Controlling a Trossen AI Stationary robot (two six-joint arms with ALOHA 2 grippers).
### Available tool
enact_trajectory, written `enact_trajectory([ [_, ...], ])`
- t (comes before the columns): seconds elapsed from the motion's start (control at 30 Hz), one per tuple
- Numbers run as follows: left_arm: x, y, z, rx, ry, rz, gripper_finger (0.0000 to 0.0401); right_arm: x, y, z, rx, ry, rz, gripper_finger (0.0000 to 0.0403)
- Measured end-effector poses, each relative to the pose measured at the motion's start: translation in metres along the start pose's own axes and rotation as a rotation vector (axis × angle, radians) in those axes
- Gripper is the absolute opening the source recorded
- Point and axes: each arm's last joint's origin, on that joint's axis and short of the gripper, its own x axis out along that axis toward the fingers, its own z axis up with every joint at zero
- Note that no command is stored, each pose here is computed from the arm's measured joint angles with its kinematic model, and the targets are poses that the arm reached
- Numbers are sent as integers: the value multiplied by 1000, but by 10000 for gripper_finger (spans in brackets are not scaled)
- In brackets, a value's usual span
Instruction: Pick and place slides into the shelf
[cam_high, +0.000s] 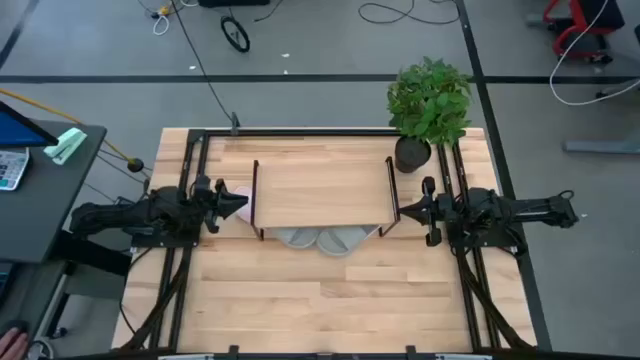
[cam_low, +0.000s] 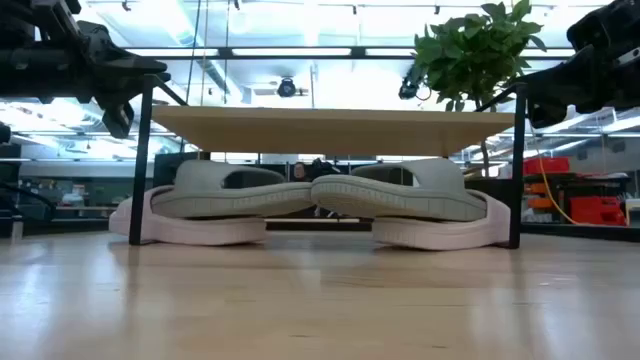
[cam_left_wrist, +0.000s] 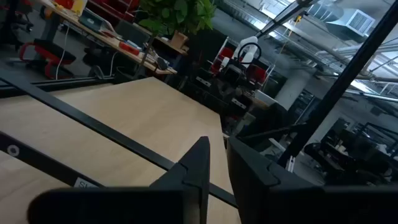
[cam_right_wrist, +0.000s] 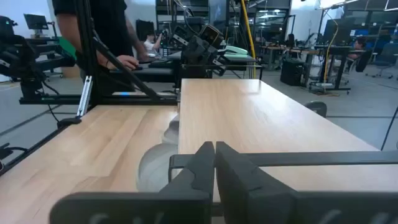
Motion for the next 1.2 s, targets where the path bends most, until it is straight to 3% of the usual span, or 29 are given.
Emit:
enact_trajectory([
  [1.2, 0, 0, 0, 0, 0, 0, 63, 0, 0, 0, 0, 0, 0, 23],
])
